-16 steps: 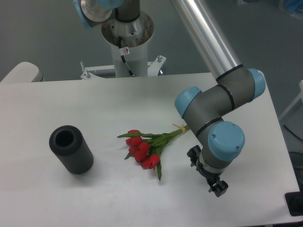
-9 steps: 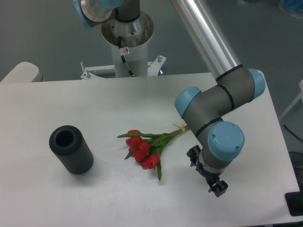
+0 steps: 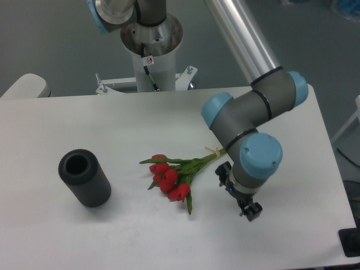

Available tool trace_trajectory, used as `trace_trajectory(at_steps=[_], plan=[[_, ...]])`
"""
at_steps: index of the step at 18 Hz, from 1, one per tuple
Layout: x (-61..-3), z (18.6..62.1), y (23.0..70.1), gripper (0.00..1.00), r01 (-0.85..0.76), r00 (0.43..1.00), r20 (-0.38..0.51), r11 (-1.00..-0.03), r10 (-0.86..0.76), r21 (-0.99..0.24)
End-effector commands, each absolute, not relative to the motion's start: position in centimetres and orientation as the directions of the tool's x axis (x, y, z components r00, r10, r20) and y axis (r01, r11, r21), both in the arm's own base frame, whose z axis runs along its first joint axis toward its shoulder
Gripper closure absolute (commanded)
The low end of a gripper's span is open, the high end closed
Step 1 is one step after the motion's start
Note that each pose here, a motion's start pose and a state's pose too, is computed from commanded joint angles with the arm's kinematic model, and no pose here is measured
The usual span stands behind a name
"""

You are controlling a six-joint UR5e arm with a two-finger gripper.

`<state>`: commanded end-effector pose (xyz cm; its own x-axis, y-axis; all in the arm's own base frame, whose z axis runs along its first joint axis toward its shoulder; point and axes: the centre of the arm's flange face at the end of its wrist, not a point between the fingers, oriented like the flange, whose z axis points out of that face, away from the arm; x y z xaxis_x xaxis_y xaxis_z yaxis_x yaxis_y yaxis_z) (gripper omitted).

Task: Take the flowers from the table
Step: 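Move the gripper over the stems of the red tulip bunch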

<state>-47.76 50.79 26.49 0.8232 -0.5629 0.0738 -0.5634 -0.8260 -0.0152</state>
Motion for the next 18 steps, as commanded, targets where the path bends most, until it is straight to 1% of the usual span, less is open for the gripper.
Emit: trace_trajectory(at_steps=[3, 6, 9, 15, 18], plan=[[-46.0, 26.0, 49.7, 0.00, -0.567, 0.820, 0.091, -0.824, -0.566, -0.017], [-44.1, 24.9, 48.2, 0.00, -0.586, 0.808, 0.060, -0.810, -0.586, -0.019], [-42.4, 23.2, 45.4, 0.00, -0.597, 0.801, 0.037, -0.802, -0.598, -0.025], [-41.0, 21.9, 45.1, 0.00, -0.597, 0.799, 0.068, -0.802, -0.597, -0.025], [-40.8, 21.8, 45.2, 0.00, -0.592, 0.803, 0.065, -0.806, -0.592, -0.024]])
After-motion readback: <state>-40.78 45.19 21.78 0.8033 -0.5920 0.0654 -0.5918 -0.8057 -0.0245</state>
